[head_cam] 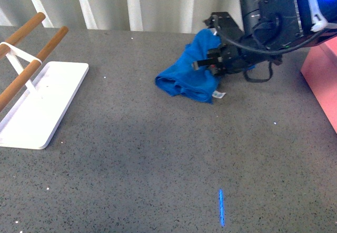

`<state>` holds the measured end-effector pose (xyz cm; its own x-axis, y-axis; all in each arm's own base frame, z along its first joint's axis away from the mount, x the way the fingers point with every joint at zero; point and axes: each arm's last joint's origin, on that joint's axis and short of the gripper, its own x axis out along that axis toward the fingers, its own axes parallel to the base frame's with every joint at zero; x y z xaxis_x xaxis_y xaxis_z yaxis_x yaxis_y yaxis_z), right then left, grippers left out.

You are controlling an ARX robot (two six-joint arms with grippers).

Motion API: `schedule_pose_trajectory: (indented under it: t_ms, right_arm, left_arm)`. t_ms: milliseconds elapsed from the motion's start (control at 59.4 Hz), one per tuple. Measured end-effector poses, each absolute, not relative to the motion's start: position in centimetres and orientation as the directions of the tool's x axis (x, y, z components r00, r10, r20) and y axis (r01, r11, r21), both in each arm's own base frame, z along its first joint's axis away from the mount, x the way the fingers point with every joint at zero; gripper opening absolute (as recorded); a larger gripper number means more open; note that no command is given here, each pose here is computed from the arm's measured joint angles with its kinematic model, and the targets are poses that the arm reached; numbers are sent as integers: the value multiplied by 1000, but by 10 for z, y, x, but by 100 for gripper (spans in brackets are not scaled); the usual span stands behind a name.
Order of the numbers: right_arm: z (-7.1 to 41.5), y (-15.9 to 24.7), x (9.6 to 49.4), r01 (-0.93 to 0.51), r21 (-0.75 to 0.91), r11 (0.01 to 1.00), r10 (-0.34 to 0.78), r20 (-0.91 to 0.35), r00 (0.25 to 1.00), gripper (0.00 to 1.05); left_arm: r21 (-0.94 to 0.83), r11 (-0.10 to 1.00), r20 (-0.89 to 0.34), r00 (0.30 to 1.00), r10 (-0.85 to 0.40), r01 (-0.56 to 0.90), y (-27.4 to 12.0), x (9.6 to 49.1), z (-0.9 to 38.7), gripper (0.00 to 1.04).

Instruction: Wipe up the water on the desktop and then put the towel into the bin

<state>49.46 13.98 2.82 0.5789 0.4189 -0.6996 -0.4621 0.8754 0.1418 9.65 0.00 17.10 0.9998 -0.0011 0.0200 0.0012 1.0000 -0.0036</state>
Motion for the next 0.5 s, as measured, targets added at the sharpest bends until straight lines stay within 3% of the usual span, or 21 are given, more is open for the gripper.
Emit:
schedule_pose_trajectory:
  t_ms: [202,303,505]
  right_arm:
    - [29,173,460,-462,229,857,466,-727,505,3]
    - [35,166,425,-390,248,887,426,-766,481,3]
    - [63,135,360,-366,307,878,454,-776,437,3]
  left_arm:
    - [-4,1000,20,1000,-1,1,0,96,171,98]
    - [-4,1000,20,1000,-1,1,0,96,171,98]
    - [-4,1000,20,1000,-1,1,0,96,171,98]
